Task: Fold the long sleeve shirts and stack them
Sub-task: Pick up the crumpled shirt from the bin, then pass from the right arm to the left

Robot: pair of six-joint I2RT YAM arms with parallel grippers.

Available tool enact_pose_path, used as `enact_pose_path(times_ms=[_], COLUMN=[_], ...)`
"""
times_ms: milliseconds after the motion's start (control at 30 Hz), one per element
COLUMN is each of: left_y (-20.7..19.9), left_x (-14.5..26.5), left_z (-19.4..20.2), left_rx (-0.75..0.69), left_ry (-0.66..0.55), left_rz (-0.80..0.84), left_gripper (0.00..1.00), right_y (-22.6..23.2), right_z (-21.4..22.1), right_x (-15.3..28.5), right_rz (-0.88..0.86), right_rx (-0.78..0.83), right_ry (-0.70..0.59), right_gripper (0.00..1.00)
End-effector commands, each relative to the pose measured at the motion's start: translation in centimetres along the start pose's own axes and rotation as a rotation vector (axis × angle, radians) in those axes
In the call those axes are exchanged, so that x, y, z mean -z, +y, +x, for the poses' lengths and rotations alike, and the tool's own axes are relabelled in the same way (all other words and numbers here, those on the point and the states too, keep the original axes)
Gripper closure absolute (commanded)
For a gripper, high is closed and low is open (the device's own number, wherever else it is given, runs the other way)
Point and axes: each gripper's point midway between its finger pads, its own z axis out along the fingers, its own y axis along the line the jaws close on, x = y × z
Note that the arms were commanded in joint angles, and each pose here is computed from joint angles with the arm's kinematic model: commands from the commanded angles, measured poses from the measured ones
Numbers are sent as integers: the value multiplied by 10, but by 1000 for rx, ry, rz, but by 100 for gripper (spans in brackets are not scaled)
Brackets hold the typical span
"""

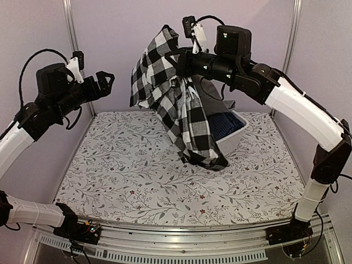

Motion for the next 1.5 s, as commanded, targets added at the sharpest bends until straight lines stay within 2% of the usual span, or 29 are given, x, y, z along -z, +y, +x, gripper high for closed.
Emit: enact_pose_path(times_ms=[0, 133, 367, 500, 667, 833, 900, 1067, 1133, 1267, 1367, 1467], left_y=[13, 14, 13, 8, 5, 5, 5, 2, 1, -1, -4, -23], left_x=[6, 4, -4, -10, -7, 4, 9, 7, 5, 3, -1, -12], left_z=[-12, -4, 4, 6, -5, -25, -31, -26, -19, -7, 9, 42], left_rx=[-16, -16, -31, -33, -30, -33, -40, -39, -36, -28, -30, -31], left_ry=[-40, -23, 4, 13, -13, -62, -82, -57, -36, 0, 40, 133], left_rz=[-60, -55, -48, -32, -19, -20, -19, -4, 5, 25, 50, 175], left_gripper=[0, 0, 0, 0, 0, 0, 0, 0, 0, 0, 0, 0], right_y=[24, 19, 30, 57, 119, 170, 175, 112, 70, -46, -101, -119], right_z=[-38, 16, 107, 109, 92, 74, 66, 68, 73, 79, 72, 88], right_x=[10, -4, 13, 23, 29, 30, 29, 1, -10, -23, -18, -22], right_rz=[-72, -69, -182, -281, -389, -469, -460, -143, -41, 165, 221, 158], right_rx=[1, -38, -141, -145, -53, 14, 34, 95, 77, 18, -30, -86], right_ry=[-116, 7, 201, 245, 254, 217, 189, 164, 178, 203, 194, 240], right_gripper=[100, 100, 100, 100, 100, 100, 100, 100, 100, 100, 100, 100])
